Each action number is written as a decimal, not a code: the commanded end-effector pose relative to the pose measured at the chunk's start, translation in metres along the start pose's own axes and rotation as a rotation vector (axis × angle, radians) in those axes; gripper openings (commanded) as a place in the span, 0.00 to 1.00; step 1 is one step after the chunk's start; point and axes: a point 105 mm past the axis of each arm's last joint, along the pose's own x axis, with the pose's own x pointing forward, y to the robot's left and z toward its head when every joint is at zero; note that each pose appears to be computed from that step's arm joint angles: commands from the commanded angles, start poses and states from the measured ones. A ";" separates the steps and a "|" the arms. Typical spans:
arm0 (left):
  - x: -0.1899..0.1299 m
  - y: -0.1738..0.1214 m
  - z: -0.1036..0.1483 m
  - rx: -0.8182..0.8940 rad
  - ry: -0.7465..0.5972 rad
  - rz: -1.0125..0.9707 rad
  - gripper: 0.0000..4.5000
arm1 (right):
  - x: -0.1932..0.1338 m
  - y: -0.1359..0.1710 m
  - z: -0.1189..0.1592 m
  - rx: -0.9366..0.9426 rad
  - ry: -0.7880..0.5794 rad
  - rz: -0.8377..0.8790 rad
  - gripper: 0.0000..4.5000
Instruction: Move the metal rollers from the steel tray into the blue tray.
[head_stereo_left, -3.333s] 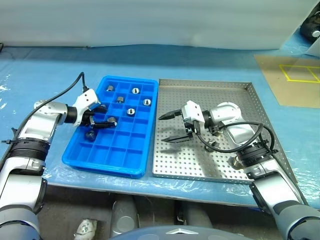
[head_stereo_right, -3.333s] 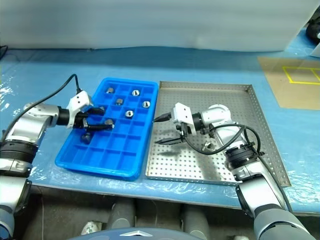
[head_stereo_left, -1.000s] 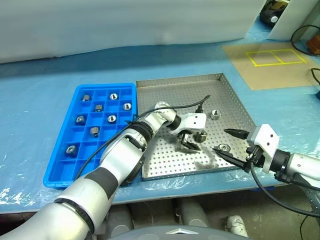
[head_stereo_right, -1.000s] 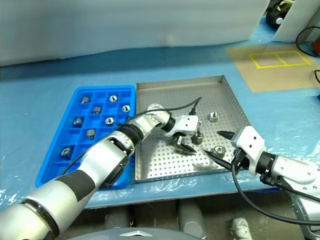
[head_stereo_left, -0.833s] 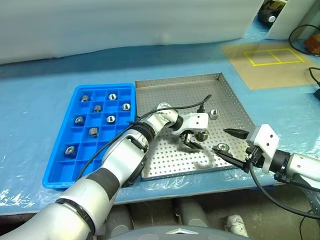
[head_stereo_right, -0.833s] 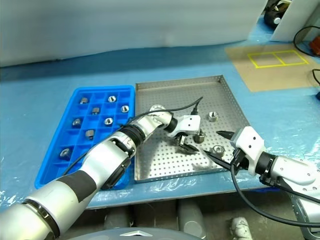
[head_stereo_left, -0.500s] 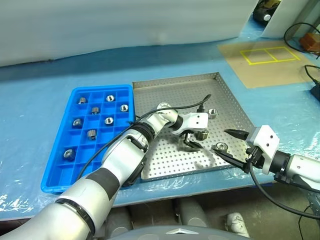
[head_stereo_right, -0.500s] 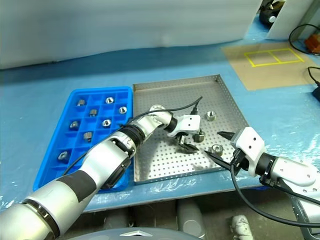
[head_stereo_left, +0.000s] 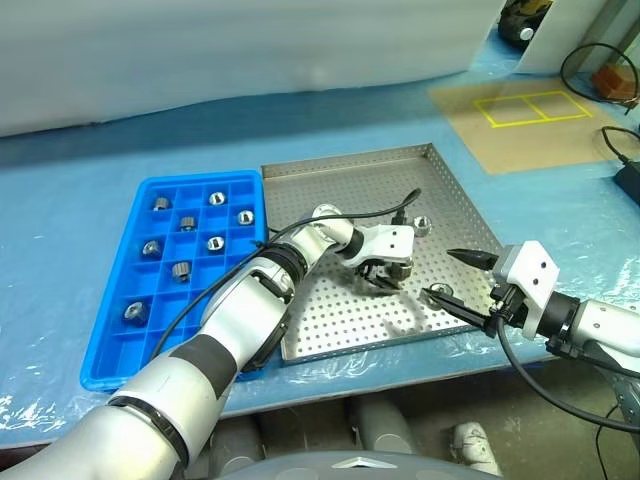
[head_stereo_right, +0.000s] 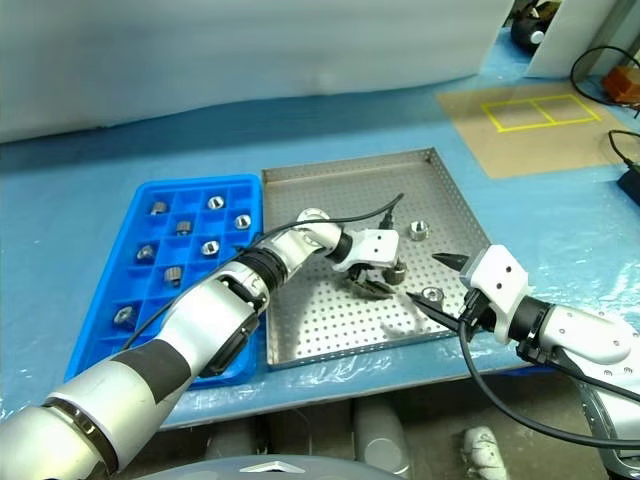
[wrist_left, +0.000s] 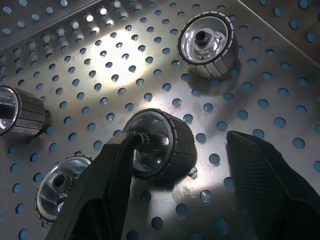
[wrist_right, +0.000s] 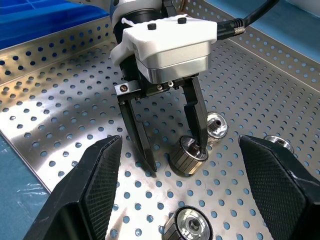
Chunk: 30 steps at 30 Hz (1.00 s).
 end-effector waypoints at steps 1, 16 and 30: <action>0.001 -0.008 -0.015 -0.023 0.062 -0.038 0.67 | -0.001 -0.002 0.006 -0.024 -0.015 -0.001 0.86; -0.003 -0.007 -0.017 -0.028 0.061 -0.032 0.20 | 0.002 -0.005 0.007 -0.028 -0.023 0.007 0.86; -0.027 0.012 0.013 0.022 -0.072 -0.021 0.20 | 0.009 -0.009 0.011 -0.047 -0.041 0.024 0.86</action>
